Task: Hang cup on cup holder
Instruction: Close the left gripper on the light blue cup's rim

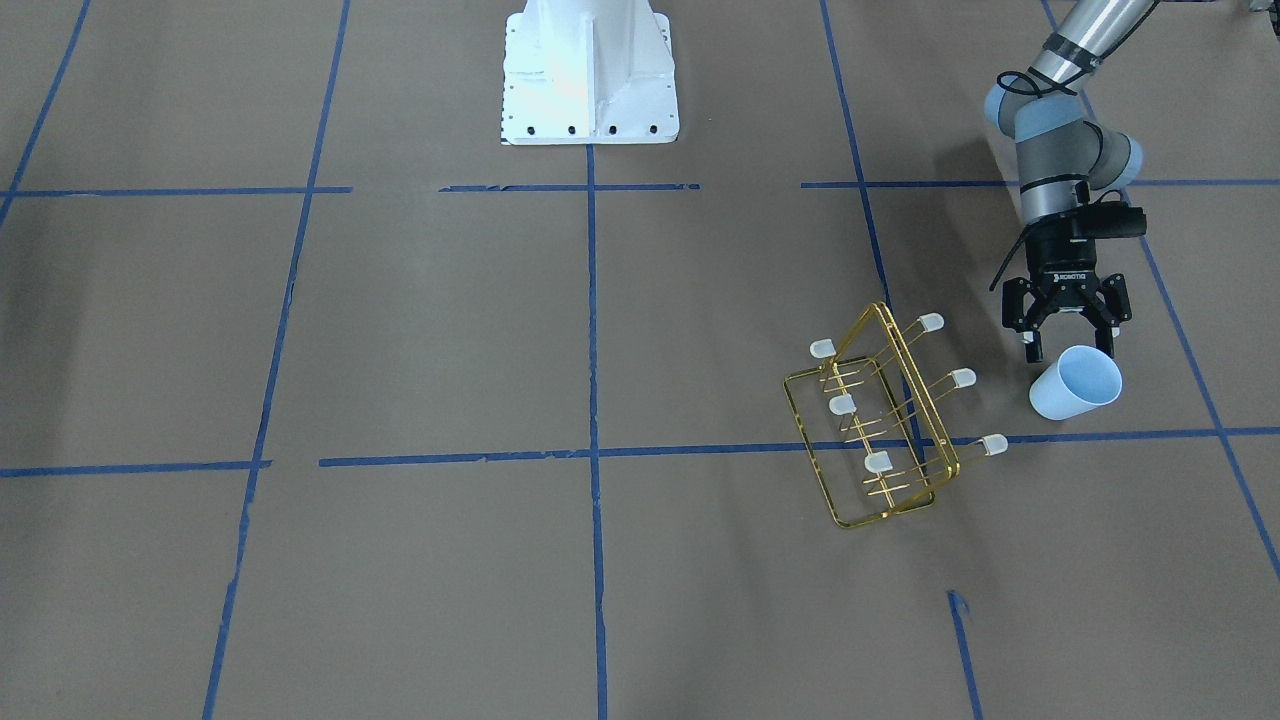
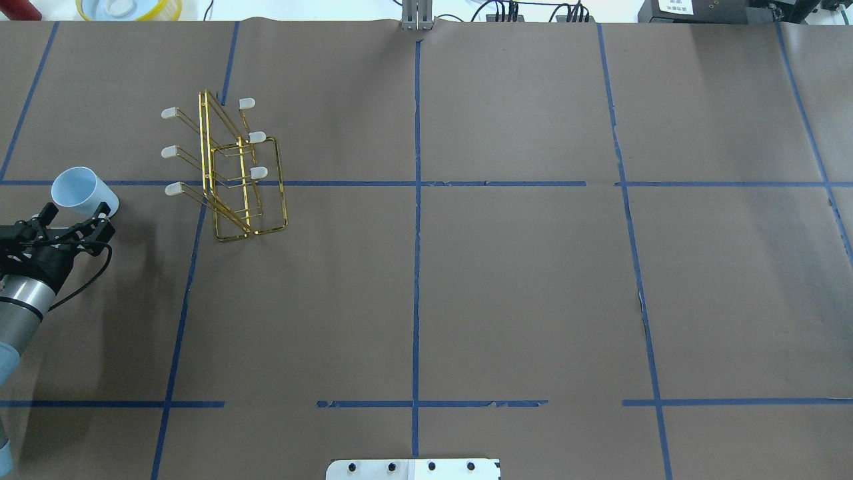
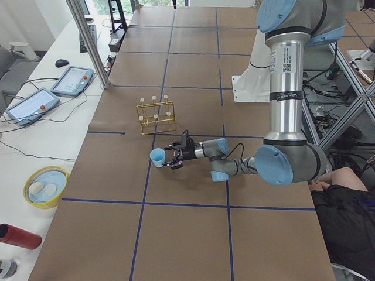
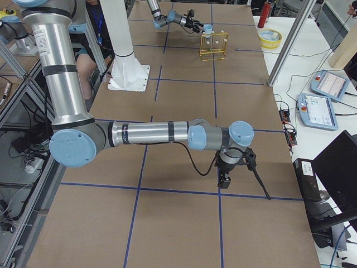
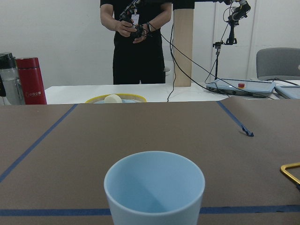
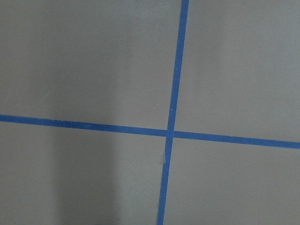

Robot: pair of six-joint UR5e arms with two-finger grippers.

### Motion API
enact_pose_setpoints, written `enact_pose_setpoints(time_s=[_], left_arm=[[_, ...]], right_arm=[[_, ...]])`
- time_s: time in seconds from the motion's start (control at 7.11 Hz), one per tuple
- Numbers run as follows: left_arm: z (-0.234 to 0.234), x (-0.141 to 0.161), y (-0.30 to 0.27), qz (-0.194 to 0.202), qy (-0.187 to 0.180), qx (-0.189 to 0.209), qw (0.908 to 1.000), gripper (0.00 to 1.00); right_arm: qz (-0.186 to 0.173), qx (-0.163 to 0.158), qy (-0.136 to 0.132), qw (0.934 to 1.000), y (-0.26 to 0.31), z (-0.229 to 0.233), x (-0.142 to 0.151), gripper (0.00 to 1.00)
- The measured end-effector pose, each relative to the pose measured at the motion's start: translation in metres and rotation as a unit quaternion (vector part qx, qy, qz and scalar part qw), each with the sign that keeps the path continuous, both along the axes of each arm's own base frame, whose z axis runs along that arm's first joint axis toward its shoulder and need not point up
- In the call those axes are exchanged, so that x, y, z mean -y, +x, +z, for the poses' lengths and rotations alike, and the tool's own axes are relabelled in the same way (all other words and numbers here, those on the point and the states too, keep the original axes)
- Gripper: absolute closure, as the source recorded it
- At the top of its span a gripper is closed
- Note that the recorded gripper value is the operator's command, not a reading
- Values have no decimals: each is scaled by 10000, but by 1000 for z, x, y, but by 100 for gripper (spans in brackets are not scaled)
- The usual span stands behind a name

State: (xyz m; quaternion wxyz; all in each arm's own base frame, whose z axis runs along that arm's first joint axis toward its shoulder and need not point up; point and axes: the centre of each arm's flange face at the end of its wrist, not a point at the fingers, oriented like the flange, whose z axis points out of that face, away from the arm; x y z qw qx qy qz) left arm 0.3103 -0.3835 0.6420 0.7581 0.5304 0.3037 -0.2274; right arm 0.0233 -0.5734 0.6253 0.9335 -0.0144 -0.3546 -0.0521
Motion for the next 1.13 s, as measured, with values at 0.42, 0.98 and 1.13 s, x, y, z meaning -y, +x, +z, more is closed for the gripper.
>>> enact_pose_setpoints(time_s=[0.42, 0.98, 1.13], left_arm=[[6, 22, -2, -177, -35, 59, 9998, 0], [8, 40, 16, -243, -55, 70, 9997, 0], [9, 41, 17, -218, -70, 65, 9997, 0]], right_arm=[[-1, 0, 2, 10000, 0, 0, 0, 0], [-1, 0, 2, 10000, 0, 0, 0, 0], [-1, 0, 2, 10000, 0, 0, 0, 0]])
